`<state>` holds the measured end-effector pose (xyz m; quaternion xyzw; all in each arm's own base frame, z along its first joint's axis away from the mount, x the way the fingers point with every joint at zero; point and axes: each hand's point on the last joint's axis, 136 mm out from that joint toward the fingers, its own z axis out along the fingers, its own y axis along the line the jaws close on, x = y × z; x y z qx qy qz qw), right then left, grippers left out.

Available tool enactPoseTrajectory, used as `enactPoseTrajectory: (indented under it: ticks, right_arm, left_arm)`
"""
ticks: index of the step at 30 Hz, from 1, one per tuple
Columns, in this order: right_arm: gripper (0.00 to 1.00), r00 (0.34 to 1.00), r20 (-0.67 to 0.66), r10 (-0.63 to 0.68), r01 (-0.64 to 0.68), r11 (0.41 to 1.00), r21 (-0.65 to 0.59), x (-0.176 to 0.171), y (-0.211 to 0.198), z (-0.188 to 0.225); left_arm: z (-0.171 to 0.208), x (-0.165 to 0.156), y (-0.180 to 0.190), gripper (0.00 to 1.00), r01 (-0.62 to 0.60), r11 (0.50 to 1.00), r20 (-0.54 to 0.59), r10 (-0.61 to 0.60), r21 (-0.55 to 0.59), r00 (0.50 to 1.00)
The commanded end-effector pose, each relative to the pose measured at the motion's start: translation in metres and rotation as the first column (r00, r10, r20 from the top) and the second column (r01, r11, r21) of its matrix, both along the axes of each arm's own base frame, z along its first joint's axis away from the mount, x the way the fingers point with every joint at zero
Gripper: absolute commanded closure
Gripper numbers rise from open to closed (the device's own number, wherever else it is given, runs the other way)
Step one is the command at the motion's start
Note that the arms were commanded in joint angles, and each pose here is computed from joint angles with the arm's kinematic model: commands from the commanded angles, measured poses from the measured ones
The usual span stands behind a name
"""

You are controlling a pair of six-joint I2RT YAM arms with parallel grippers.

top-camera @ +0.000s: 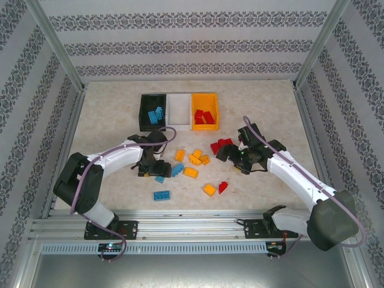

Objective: Sort the legos into containers by color

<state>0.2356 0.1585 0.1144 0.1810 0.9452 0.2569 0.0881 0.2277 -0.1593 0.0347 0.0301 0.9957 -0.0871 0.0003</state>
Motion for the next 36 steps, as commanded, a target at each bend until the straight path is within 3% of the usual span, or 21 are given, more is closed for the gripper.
enactPoseTrajectory:
  ticks: [1,15,27,36]
  right_arm:
    - [0.17,0.999,-0.036,0.027,-0.026,1.0,0.01,-0.007,-0.001,-0.008]
    - [0.2,0.998,-0.059,0.038,-0.035,0.999,0.042,-0.002,0.004,-0.013]
    - [0.23,0.997,-0.065,0.04,-0.037,0.998,0.042,0.001,0.003,-0.016]
    - [0.23,0.997,-0.062,0.037,-0.034,0.998,0.05,0.007,0.003,-0.017]
  left_arm:
    - [-0.007,-0.001,0.0,0.21,0.061,0.998,0.02,-0.061,0.034,0.998]
    - [-0.014,0.01,-0.004,0.26,0.135,0.987,0.015,-0.137,0.091,0.99]
    - [-0.024,0.003,-0.006,0.56,0.12,0.989,-0.019,-0.118,0.088,0.993]
    - [-0.016,-0.002,0.002,0.65,0.066,0.991,-0.02,-0.064,0.116,0.998]
